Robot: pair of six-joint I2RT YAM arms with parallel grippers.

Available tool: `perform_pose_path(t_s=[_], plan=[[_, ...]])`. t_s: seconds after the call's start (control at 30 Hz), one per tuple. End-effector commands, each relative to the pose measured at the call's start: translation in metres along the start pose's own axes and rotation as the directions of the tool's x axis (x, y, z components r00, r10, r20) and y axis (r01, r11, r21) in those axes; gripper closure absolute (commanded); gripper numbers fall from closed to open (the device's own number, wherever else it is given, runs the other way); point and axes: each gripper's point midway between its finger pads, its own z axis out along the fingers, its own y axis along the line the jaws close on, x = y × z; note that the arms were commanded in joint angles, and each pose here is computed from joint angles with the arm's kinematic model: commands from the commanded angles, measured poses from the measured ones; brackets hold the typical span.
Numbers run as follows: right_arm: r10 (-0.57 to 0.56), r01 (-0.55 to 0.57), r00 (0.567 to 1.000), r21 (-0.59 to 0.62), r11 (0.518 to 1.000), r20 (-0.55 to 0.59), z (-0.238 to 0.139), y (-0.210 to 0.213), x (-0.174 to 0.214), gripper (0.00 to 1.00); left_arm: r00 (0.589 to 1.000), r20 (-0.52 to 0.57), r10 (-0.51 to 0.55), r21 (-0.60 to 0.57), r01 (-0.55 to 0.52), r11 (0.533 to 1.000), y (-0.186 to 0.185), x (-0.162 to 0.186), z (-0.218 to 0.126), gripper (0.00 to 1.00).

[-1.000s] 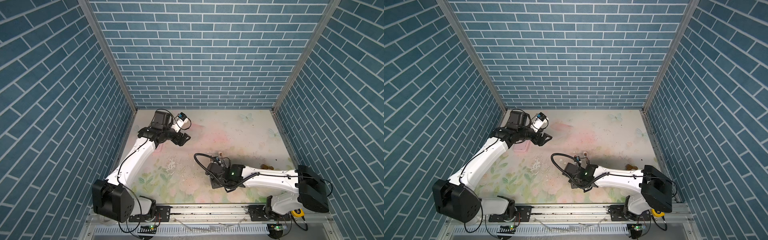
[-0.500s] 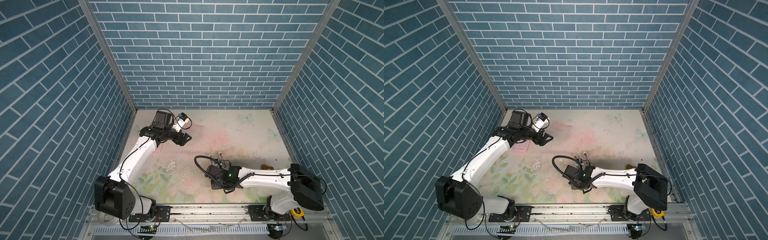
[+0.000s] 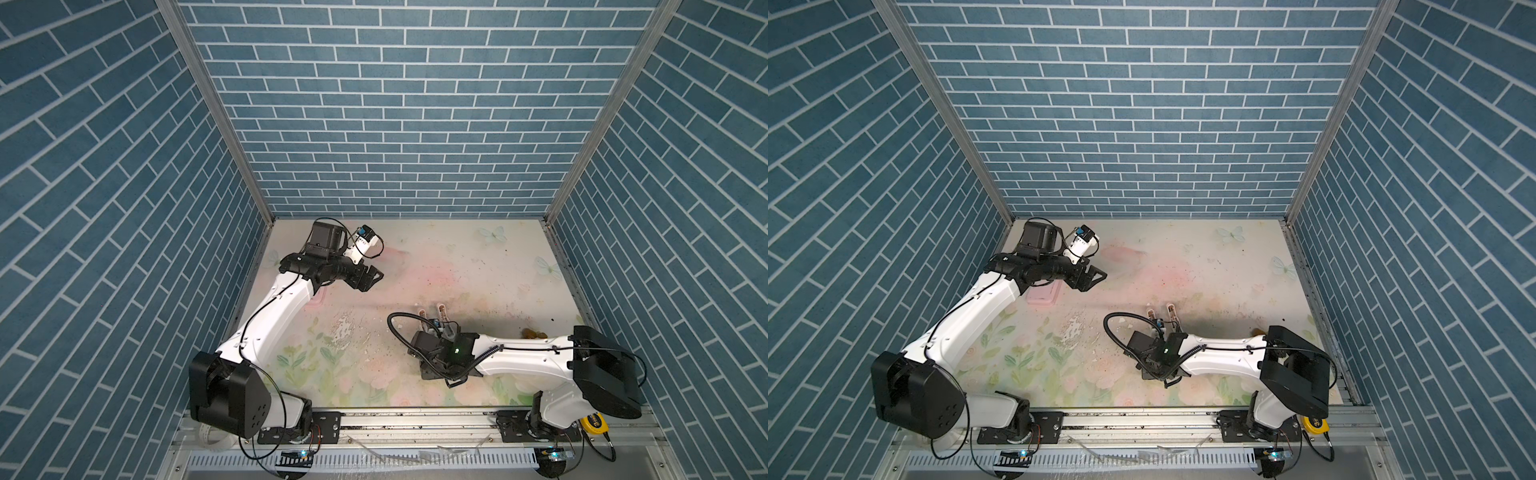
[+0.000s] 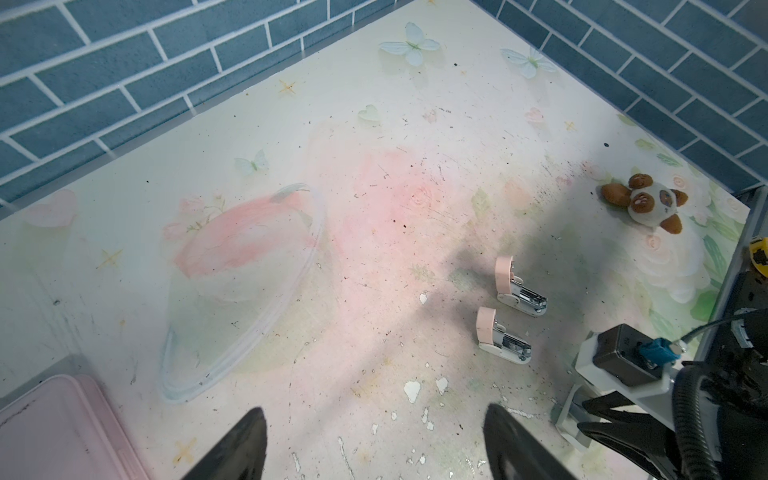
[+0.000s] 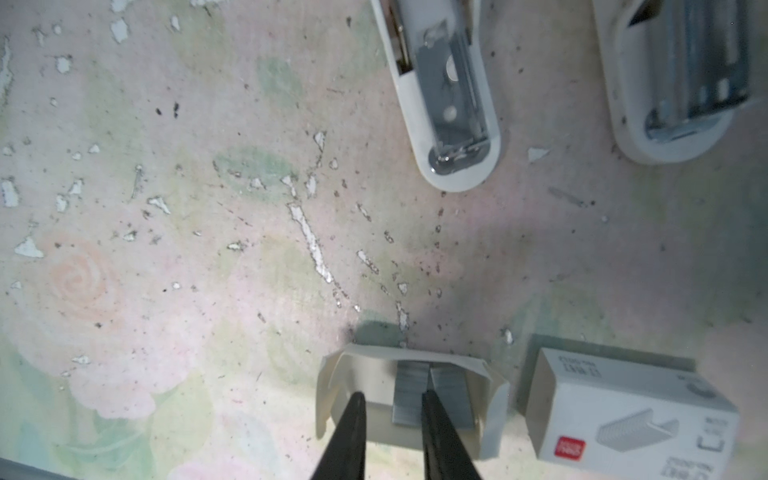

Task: Load the staples into the stapler
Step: 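Lower the right gripper into the tray and pinch a staple strip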

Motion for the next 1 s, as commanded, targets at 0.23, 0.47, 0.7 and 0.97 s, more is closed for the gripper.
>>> perform_pose_path(t_s=[0.23, 0.47, 0.7, 0.97], plan=[[0.051, -0.05, 0.998, 0.04, 0.998, -0.031, 0.014, -0.011, 0.009, 0.75, 1.0, -0.004, -0.015, 0.021, 0.016, 1.0, 0.0, 0.001, 0.005, 0.17], [0.048, -0.047, 0.998, 0.044, 0.998, -0.03, 0.013, -0.011, 0.009, 0.75, 1.0, -0.004, -0.021, 0.026, 0.021, 0.999, -0.001, 0.001, 0.007, 0.17], [0.051, -0.049, 0.998, 0.047, 0.998, -0.04, 0.017, -0.012, 0.011, 0.75, 1.0, -0.005, -0.02, 0.023, 0.02, 1.0, 0.0, 0.001, 0.007, 0.16], [0.052, -0.049, 0.998, 0.053, 0.997, -0.047, 0.02, -0.012, 0.014, 0.75, 1.0, -0.005, -0.018, 0.022, 0.018, 1.0, 0.0, 0.002, 0.006, 0.16]])
